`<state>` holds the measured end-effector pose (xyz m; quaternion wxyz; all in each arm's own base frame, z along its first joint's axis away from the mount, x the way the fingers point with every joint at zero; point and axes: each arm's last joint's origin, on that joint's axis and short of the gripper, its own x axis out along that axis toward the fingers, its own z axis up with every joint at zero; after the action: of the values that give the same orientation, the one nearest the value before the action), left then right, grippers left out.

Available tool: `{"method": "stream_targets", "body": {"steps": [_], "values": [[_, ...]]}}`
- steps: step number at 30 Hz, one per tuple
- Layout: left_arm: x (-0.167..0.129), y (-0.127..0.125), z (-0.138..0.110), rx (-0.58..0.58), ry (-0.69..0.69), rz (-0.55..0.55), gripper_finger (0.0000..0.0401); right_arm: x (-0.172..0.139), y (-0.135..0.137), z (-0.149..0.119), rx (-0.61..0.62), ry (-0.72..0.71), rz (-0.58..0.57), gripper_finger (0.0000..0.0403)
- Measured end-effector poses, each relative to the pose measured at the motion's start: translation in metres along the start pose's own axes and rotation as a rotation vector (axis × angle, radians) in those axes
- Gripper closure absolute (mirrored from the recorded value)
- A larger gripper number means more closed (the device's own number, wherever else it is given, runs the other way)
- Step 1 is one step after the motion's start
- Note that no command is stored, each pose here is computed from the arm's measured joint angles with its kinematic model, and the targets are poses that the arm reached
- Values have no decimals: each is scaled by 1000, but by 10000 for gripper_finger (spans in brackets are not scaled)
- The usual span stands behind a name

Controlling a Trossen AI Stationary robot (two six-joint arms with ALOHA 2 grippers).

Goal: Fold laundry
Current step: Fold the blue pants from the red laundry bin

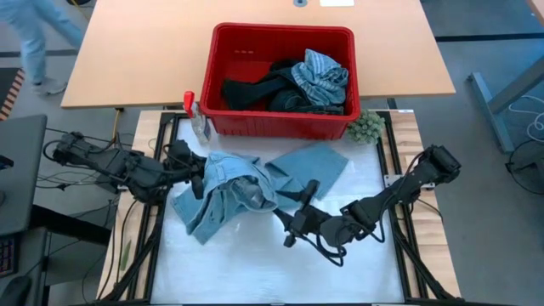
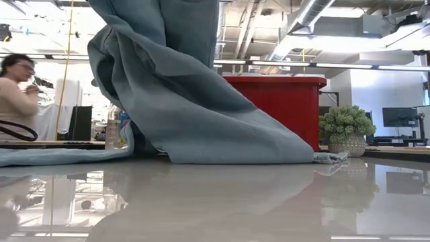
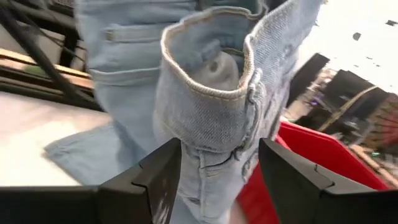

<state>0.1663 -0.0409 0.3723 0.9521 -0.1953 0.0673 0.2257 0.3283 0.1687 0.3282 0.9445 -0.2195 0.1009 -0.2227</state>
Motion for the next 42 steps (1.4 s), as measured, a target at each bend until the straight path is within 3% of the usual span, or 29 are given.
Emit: {"method": "stream_targets", "body": {"steps": [6, 10, 14, 18, 26, 31, 36, 42], "values": [[3, 3, 2, -4, 0, 11, 401, 9, -5, 2, 141, -35, 54, 175], [5, 4, 2, -8, -4, 24, 401, 20, -12, 2, 250, -56, 84, 204], [7, 4, 2, -4, 0, 28, 401, 26, -17, 0, 294, -47, 70, 280], [7, 4, 2, 0, 10, 11, 392, 25, -16, 0, 247, -50, 77, 370], [-1, 12, -7, -25, 170, -47, 283, 24, -28, 16, 202, 14, 55, 370], [-20, 32, -22, -71, 421, -25, 218, 28, -56, 21, 238, 230, 189, 370], [-41, 48, -38, -75, 592, 90, 198, 43, -84, 8, 330, 439, 327, 370], [-37, 40, -76, -116, 731, 18, 199, 72, -99, -16, 446, 491, 400, 370]]}}
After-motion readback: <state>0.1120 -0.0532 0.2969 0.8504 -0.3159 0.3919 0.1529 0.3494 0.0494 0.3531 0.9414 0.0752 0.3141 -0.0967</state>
